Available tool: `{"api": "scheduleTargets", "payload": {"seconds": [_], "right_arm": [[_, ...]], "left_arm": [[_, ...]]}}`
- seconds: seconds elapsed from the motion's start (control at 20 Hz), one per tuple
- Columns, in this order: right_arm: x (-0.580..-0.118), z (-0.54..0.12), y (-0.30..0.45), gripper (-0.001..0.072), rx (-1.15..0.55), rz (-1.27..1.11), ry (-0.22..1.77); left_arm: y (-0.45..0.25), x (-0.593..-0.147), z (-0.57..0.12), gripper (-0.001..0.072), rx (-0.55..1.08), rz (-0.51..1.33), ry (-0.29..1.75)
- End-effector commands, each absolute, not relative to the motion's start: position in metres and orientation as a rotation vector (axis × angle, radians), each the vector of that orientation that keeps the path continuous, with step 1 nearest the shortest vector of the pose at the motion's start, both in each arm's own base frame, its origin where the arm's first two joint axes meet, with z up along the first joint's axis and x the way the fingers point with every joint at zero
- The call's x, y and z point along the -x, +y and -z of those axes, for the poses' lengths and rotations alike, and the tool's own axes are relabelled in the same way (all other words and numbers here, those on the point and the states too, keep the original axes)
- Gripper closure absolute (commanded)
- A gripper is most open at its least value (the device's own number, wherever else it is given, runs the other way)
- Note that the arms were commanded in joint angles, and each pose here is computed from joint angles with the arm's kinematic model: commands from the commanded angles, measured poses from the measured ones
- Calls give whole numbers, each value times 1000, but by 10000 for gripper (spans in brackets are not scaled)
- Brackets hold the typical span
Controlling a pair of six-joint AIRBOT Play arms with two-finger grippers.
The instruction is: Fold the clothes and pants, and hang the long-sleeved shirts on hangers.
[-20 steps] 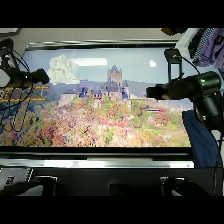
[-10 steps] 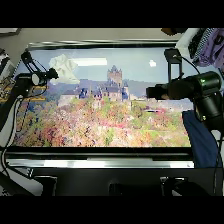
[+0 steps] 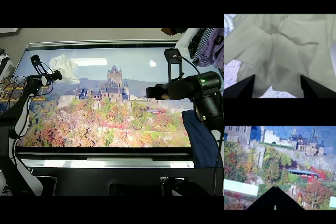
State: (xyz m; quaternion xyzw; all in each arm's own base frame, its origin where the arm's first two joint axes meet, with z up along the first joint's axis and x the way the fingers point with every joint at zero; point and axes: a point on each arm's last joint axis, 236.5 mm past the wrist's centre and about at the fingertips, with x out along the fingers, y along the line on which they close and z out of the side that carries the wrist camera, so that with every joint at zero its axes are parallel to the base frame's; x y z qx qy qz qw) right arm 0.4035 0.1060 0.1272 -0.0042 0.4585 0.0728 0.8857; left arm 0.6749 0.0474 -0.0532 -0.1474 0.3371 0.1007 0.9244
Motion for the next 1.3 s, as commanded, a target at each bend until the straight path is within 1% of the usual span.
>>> {"api": "scheduleTargets", "payload": {"seconds": [0.0,0.1,0.15,0.25,0.3,0.35,0.5,0.6,0.75,0.85,0.95,1.05,1.15,1.25], "right_arm": [[-404,-127,106,676,9,-152,953],[-404,-127,106,676,9,-152,953],[-404,-127,106,676,9,-152,953],[-404,-127,106,676,9,-152,953],[-404,-127,106,676,9,-152,953],[-404,-127,106,676,9,-152,953],[-404,-127,106,676,9,-152,953],[-404,-127,106,676,9,-152,953],[-404,-127,106,676,9,-152,953],[-404,-127,106,676,9,-152,953],[-404,-127,106,676,9,-152,953],[-404,-127,106,676,9,-152,953],[-404,-127,106,676,9,-152,953],[-404,-127,106,676,9,-152,953]], "left_arm": [[50,-678,68,109,279,-209,710],[49,-678,76,109,279,-209,720],[49,-678,76,157,278,-209,721],[47,-679,74,556,242,-192,721],[44,-680,70,655,216,-178,718],[41,-681,62,683,189,-164,713],[28,-681,42,689,121,-132,740],[19,-671,31,690,127,-133,795],[-22,-644,2,691,211,-71,881],[-73,-619,-21,691,286,27,949],[-141,-587,-42,692,357,170,1030],[-217,-544,-56,692,398,336,1131],[-287,-492,-57,692,380,488,1247],[-348,-438,-45,692,323,576,1353]]}}
